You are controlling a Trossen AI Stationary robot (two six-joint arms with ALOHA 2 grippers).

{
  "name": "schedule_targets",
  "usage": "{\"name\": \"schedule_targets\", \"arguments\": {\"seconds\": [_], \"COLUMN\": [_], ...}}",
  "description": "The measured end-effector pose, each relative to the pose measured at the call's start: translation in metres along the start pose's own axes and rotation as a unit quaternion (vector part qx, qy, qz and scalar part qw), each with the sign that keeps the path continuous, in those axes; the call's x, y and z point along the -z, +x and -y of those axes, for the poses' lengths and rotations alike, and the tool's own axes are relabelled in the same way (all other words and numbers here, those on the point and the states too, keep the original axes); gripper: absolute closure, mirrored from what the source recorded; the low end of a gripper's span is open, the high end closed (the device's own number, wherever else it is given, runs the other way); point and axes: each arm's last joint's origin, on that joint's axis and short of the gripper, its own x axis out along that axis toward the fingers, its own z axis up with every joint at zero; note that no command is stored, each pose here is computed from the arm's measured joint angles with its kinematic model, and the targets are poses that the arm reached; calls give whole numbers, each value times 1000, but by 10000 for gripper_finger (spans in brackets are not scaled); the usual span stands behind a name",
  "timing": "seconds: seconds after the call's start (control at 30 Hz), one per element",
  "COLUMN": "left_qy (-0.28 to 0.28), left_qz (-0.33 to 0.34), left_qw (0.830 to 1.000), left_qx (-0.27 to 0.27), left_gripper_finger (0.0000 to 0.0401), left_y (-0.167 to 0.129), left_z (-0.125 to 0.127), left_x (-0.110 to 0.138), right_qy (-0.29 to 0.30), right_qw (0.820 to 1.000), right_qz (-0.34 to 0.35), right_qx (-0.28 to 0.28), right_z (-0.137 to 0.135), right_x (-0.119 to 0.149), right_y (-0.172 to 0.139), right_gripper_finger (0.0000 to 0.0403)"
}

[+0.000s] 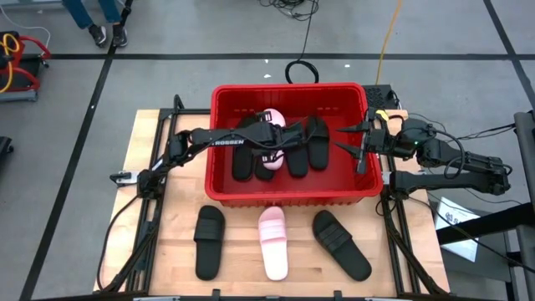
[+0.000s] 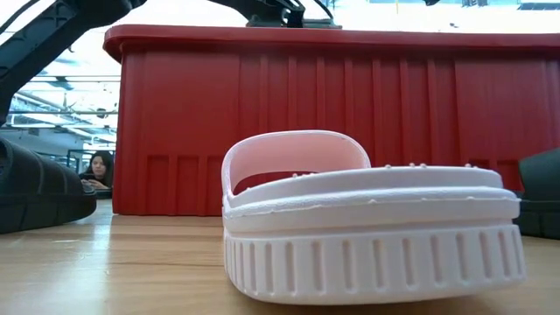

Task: Pick and place slides into bin
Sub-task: Put the pink left slide into the red bin

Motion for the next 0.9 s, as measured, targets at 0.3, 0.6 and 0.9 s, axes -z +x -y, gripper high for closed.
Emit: {"name": "schedule_targets", "arguments": {"seconds": [0.3, 0.6, 0.9], "left_qy": [-51, -124, -160], "left_qz": [48, 149, 226], "left_qw": [998, 981, 956], "left_qx": [1, 29, 94], "left_gripper_finger": [269, 270, 270], "left_y": [-61, -153, -223], "left_z": [-29, -49, -12], "left_x": [24, 70, 105], "right_qy": [0, 1, 0], "right_qw": [1000, 1000, 998], "right_qz": [5, 7, 30], "right_qx": [2, -11, -59], "right_z": [0, 0, -3], "right_x": [-1, -1, -4], "right_y": [-3, -7, -15], "right_gripper_finger": [243, 243, 243]}}
